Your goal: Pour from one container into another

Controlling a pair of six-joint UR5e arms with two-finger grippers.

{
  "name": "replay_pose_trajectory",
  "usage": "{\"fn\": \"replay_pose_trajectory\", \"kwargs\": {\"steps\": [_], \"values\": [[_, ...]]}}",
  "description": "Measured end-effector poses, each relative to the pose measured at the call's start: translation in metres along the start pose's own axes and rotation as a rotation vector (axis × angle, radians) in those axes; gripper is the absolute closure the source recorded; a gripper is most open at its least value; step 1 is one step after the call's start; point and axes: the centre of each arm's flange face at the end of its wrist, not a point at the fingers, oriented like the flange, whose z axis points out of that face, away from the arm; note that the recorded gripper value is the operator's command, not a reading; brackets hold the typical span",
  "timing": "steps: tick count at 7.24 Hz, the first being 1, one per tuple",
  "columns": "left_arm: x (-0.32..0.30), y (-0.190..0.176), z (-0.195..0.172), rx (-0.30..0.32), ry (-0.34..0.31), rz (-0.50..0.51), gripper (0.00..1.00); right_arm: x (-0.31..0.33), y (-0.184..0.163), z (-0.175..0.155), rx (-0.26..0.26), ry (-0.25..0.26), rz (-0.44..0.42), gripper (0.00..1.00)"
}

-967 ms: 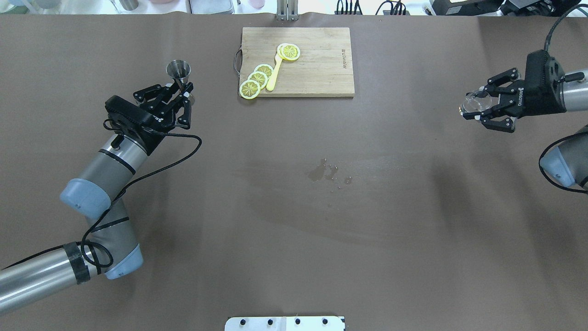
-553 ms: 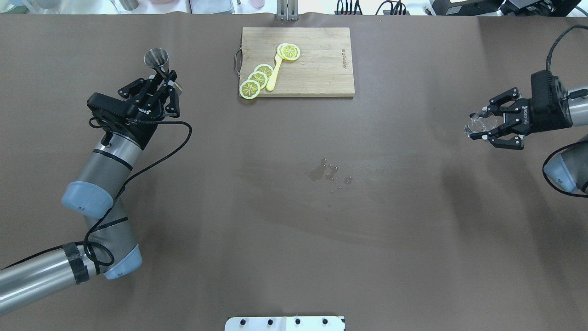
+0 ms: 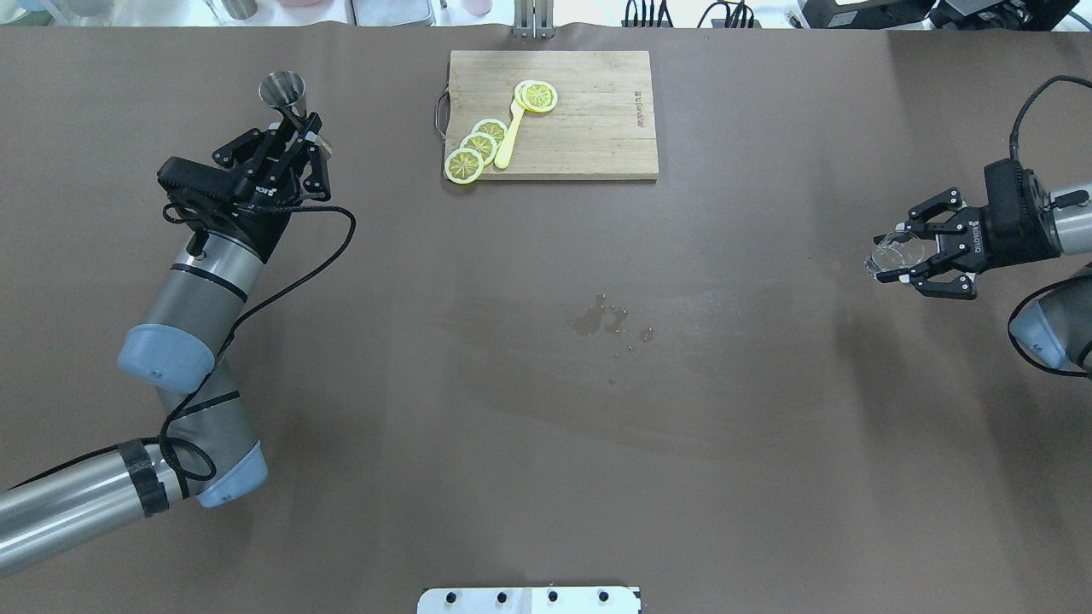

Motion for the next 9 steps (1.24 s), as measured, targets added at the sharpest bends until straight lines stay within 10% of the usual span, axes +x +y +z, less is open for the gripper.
{"fn": "replay_pose_trajectory", "kwargs": {"steps": [5, 9], "values": [[0.037, -0.049, -0.014, 0.01, -0.192, 0.052, 1.0, -0.013, -0.006, 0.035, 0.016, 0.054, -0.03, 1.0], [0.046, -0.023, -0.022, 0.092, -0.413, -0.147, 1.0, -0.052, -0.002, 0.059, 0.035, 0.041, -0.055, 1.0]]}}
